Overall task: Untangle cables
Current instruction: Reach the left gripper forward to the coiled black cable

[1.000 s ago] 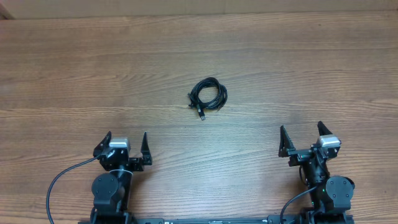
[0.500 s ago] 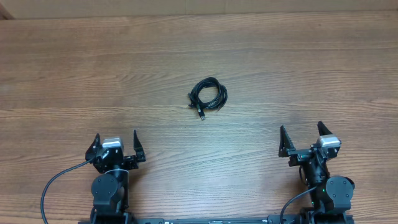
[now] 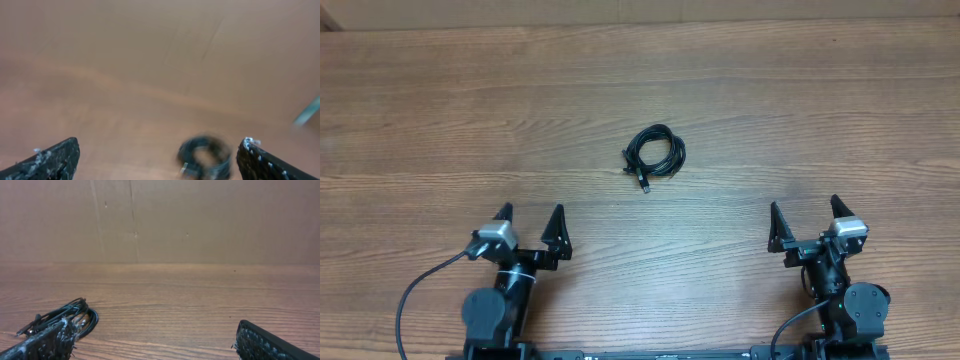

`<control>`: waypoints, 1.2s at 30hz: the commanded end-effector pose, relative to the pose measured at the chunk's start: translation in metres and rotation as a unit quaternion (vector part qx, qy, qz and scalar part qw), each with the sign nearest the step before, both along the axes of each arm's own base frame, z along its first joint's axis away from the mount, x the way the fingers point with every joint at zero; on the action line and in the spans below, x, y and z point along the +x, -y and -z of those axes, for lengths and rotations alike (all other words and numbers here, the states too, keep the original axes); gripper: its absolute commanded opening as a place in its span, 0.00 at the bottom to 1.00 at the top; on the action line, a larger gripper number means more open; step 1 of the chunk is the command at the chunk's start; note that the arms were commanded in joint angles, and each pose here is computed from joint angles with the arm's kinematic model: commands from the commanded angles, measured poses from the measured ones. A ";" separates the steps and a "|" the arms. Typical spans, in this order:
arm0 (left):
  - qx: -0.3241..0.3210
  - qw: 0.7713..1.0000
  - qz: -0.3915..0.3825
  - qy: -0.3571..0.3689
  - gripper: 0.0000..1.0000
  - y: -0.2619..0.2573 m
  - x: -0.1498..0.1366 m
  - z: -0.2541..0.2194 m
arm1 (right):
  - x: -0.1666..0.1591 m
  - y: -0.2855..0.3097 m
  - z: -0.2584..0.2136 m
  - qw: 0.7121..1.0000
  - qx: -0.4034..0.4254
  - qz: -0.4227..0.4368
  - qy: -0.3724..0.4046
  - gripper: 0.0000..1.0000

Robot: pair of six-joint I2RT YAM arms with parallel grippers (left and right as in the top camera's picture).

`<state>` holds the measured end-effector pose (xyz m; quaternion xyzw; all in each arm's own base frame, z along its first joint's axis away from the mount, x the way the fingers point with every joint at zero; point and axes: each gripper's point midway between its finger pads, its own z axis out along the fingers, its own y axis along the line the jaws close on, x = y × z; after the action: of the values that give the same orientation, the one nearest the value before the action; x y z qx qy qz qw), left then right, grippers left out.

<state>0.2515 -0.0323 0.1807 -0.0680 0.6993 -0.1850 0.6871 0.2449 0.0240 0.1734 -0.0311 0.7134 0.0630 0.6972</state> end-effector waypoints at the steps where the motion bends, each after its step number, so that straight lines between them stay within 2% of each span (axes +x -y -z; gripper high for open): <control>1: -0.016 0.997 0.023 0.071 1.00 0.007 -0.005 -0.043 | 0.001 0.001 0.003 1.000 -0.003 0.003 -0.002 1.00; 4: 0.000 0.993 0.006 0.116 1.00 0.002 -0.013 -0.089 | 0.001 0.001 0.003 1.000 -0.003 0.003 -0.002 1.00; 8: 0.020 0.995 -0.007 0.093 1.00 -0.002 -0.014 -0.133 | 0.001 0.001 0.003 1.000 -0.003 0.003 -0.002 1.00; 12: 0.027 0.999 0.003 -0.028 1.00 0.001 -0.001 -0.159 | 0.001 0.001 0.003 1.000 -0.003 0.003 -0.002 1.00; 16: 0.033 0.981 0.025 -0.188 1.00 0.008 0.019 -0.164 | 0.001 0.001 0.003 1.000 -0.003 0.003 -0.002 1.00; 19: 0.035 0.957 0.080 -0.276 1.00 0.026 0.032 -0.170 | 0.001 0.001 0.003 1.000 -0.003 0.003 -0.002 1.00; 21: 0.014 0.940 0.142 -0.310 1.00 0.048 0.039 -0.178 | 0.001 0.001 0.003 1.000 -0.003 0.003 -0.002 1.00; 23: 0.017 0.923 0.214 -0.320 1.00 0.069 0.047 -0.184 | 0.001 0.001 0.003 1.000 -0.003 0.003 -0.002 1.00; 25: 0.026 0.910 0.252 -0.328 1.00 0.083 0.055 -0.183 | 0.001 0.001 0.003 1.000 -0.003 0.003 -0.002 1.00; 29: 0.061 0.873 0.238 -0.422 1.00 0.099 0.064 -0.141 | 0.001 0.001 0.003 1.000 -0.003 0.003 -0.002 1.00; 32: 0.129 0.833 0.195 -0.501 1.00 0.104 0.065 -0.092 | 0.001 0.001 0.003 1.000 -0.003 0.003 -0.002 1.00; 36: 0.192 0.779 0.191 -0.566 1.00 0.124 0.068 -0.038 | 0.001 0.001 0.003 1.000 -0.003 0.003 -0.002 1.00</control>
<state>0.3081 -0.1560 0.2476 0.0877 0.9709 -0.1746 0.1382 0.2449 0.0241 0.1736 -0.0314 0.7130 0.0630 0.6976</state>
